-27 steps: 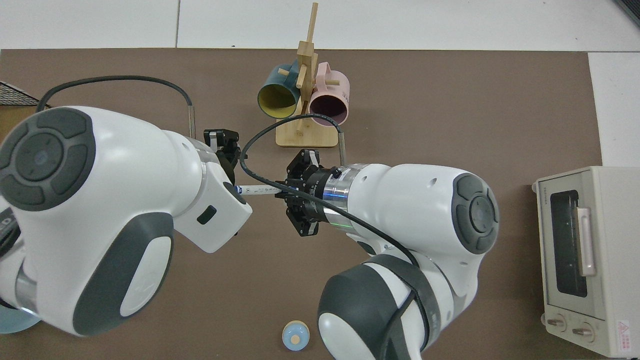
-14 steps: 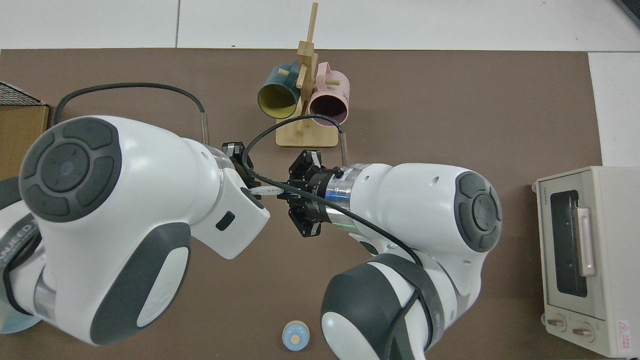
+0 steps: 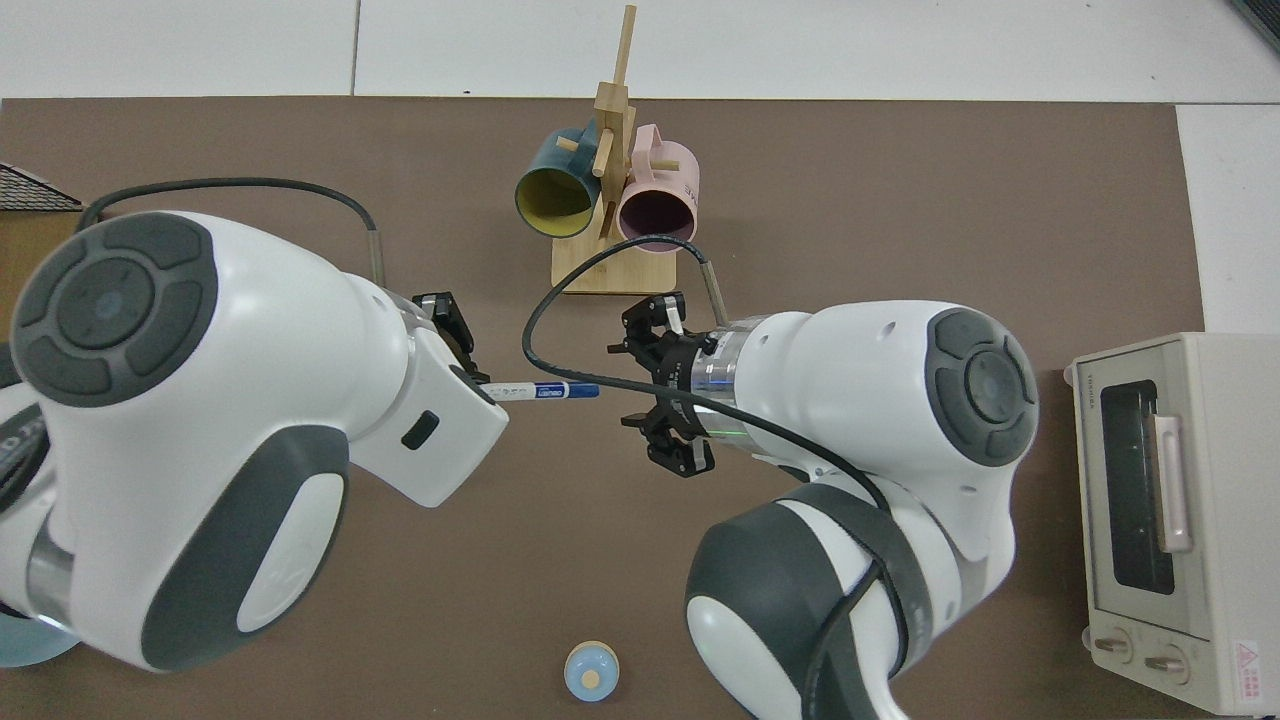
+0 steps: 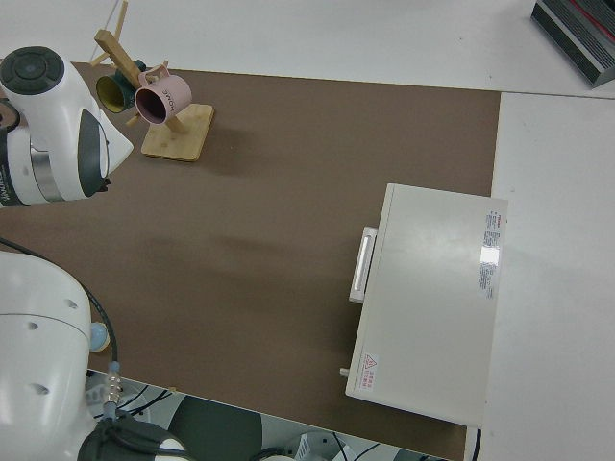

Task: Put markers into pen holder

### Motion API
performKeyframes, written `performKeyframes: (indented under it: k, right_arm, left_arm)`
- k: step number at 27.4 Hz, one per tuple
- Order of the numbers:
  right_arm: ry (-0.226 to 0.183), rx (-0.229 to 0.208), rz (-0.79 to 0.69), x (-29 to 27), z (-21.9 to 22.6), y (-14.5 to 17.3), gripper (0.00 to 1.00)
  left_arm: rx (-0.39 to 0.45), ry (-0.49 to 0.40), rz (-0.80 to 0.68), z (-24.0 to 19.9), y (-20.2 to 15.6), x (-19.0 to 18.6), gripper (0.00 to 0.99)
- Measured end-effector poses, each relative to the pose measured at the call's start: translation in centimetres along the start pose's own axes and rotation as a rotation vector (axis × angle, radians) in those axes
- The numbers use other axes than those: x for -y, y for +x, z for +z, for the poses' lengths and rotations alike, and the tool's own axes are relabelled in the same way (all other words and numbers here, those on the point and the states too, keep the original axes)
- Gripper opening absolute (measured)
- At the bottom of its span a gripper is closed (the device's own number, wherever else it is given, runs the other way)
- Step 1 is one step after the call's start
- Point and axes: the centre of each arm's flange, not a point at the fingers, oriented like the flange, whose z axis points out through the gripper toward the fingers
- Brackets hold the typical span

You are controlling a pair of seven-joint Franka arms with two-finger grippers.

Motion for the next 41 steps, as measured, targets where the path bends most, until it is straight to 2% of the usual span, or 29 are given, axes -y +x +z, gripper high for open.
performKeyframes:
  k: [1,4,8,12,15,19,23,27,31,33,41]
  right_arm:
    - [-0.020,-0.020,-0.056,-0.2,-0.4,1.0,0.93]
    - [-0.073,-0.066,-0.221,-0.8,-1.8,4.4,1.00]
    - [-0.120,-0.131,-0.419,-1.7,-4.7,8.7,1.00]
    - [-0.154,-0.237,-0.613,-2.6,-8.5,12.6,1.00]
    - [-0.216,-0.294,-0.780,-4.0,-11.6,15.8,1.00]
    - [-0.308,-0.285,-0.966,-6.1,-14.6,19.8,1.00]
    - [-0.353,-0.256,-1.060,-7.5,-16.4,22.9,1.00]
    - [-0.364,-0.248,-1.085,-7.9,-17.8,24.1,1.00]
    - [-0.363,-0.206,-1.088,-7.8,-18.0,23.3,1.00]
    - [-0.354,-0.191,-1.090,-7.7,-18.0,22.9,1.00]
    - [-0.356,-0.189,-1.106,-7.7,-18.1,22.9,1.00]
  left_arm:
    - [0.016,0.004,-0.010,0.0,-0.8,0.4,0.163]
    - [0.065,0.017,-0.045,0.0,-3.5,1.5,0.163]
    - [0.130,0.027,-0.110,0.1,-8.1,3.1,0.163]
    - [0.174,0.028,-0.179,0.1,-13.6,4.5,0.163]
    - [0.205,0.030,-0.206,-0.2,-18.1,5.3,0.163]
    - [0.258,0.034,-0.241,-0.8,-24.1,5.9,0.163]
    - [0.275,0.045,-0.218,-1.8,-29.2,6.1,0.163]
    - [0.290,0.075,-0.188,-3.1,-33.9,6.3,0.163]
    - [0.319,0.087,-0.139,-4.3,-37.1,6.5,0.163]
    - [0.352,0.094,-0.123,-5.0,-38.0,6.7,0.163]
    - [0.517,0.129,-0.117,-8.0,-40.4,8.0,0.163]
